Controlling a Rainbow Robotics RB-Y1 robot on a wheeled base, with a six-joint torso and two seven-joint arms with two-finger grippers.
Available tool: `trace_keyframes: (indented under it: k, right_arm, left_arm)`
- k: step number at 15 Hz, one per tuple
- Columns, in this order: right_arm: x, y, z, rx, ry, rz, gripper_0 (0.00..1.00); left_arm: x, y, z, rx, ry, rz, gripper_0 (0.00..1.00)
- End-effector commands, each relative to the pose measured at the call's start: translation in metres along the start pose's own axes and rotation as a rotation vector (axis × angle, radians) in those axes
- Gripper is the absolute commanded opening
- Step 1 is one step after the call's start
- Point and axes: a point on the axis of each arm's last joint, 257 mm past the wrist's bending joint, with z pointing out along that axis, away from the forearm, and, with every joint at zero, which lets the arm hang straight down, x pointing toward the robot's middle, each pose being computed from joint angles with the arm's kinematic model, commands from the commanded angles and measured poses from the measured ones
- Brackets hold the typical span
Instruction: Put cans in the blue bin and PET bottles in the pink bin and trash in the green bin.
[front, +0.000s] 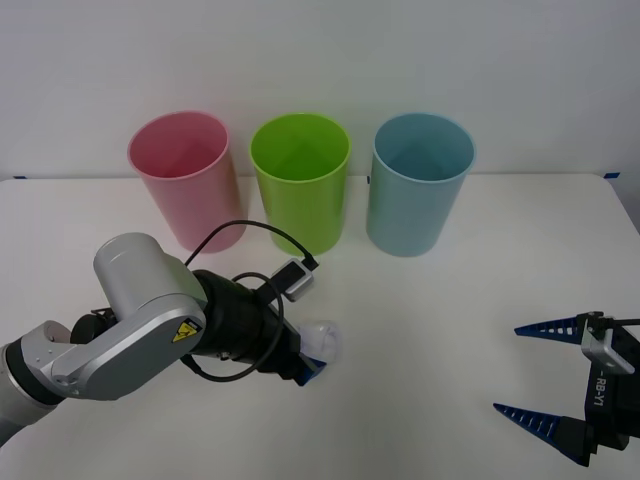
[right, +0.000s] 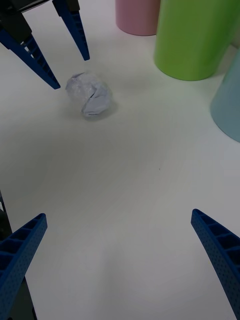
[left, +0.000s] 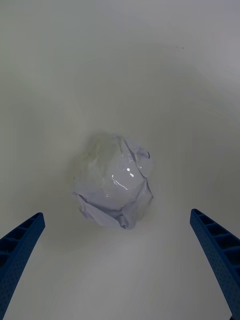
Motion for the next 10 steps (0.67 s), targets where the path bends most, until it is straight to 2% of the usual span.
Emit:
trace_keyframes:
  k: [1,6,10]
  right_arm:
    - [0.000,0.000,0.000,0.000,0.000,0.000,1.00]
    - [0.000,0.000,0.000,0.000,0.000,0.000,1.00]
    - [0.000,0.000,0.000,0.000,0.000,0.000,1.00]
  left_arm:
    - [-0.005,-0.004,0.011,0.000,-0.002,-0.010,1.00]
    - [-0.005,0.001,0.022,-0.029,0.005,-0.013,1.00]
    - [-0.008,-0.005,0.031,-0.024,0.007,-0.019,1.00]
